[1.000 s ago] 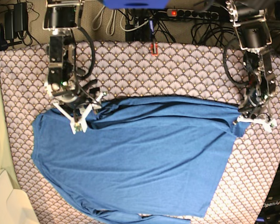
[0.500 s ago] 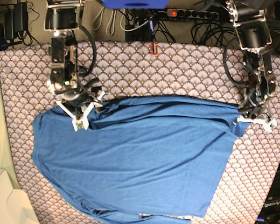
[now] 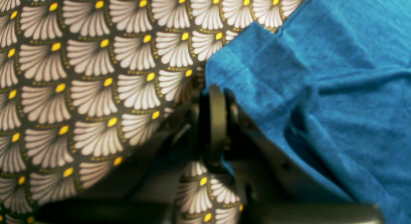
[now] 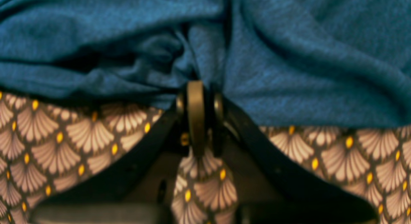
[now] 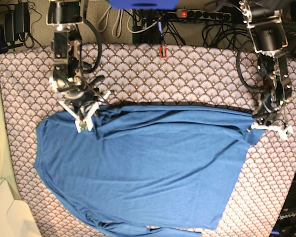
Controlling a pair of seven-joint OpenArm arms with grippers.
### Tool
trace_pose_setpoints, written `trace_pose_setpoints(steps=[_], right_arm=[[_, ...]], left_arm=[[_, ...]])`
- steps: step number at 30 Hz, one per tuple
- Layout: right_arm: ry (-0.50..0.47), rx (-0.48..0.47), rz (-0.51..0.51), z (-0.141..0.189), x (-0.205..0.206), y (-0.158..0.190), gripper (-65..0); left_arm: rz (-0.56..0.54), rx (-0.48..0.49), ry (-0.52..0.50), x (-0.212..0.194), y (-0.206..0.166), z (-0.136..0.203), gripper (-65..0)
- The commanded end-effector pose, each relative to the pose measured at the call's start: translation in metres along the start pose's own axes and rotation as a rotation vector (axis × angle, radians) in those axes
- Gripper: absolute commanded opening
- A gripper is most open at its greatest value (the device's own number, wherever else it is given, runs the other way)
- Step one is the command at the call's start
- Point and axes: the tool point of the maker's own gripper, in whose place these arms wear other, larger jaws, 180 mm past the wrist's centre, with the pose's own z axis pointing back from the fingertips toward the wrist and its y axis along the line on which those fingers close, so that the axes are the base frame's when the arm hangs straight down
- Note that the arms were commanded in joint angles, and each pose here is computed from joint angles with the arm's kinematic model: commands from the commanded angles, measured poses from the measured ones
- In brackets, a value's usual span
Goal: Fold the T-shirt properly
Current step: 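Shift the right gripper's grasp along the folded edge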
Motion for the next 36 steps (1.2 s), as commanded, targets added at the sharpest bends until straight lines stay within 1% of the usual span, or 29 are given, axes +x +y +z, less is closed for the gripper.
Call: trace_pose_setpoints(steps=[1, 4, 8, 13, 21, 22, 24, 27, 32, 36], right_arm=[[-0.026, -0.006, 0.010, 0.006, 0.008, -0.002, -65.0], [-0.057, -0.014, 0.018, 0.015, 0.015, -0.002, -65.0], [-0.069, -0.018, 0.022, 0.019, 0.019, -0.003, -65.0], [-0.055, -0.025, 0.029, 0.020, 0.013, -0.007, -65.0], [-0.050, -0.025, 0.029, 0.021, 0.008, -0.006, -65.0], [-0.050, -0.025, 0.029, 0.021, 0.008, -0.006, -65.0], [-0.051, -0.025, 0.030, 0.021, 0.009, -0.006, -65.0], [-0.076, -0.030, 0.036, 0.027, 0.016, -0.007, -65.0], [-0.142, -0.039, 0.056, 0.044, 0.034, -0.004, -65.0], [-0.159, -0.042, 0.059, 0.045, 0.040, -0.005, -65.0]], left_arm=[[-0.003, -0.010, -0.066, 0.026, -0.003, 0.003, -64.5], [-0.002, -0.013, -0.063, 0.026, -0.003, 0.004, -64.5], [0.000, -0.012, -0.059, 0.025, -0.002, 0.004, -64.5], [-0.005, -0.003, -0.052, 0.020, 0.004, 0.006, -64.5], [-0.042, -0.042, -0.121, 0.035, -0.008, 0.026, -64.5], [-0.043, -0.043, -0.119, 0.035, -0.009, 0.026, -64.5], [-0.042, -0.041, -0.078, 0.028, -0.008, 0.025, -64.5], [-0.038, -0.040, -0.044, 0.024, -0.007, 0.025, -64.5], [-0.002, -0.019, -0.057, 0.030, 0.004, 0.027, -64.5], [-0.003, -0.022, -0.066, 0.034, 0.003, 0.027, -64.5]])
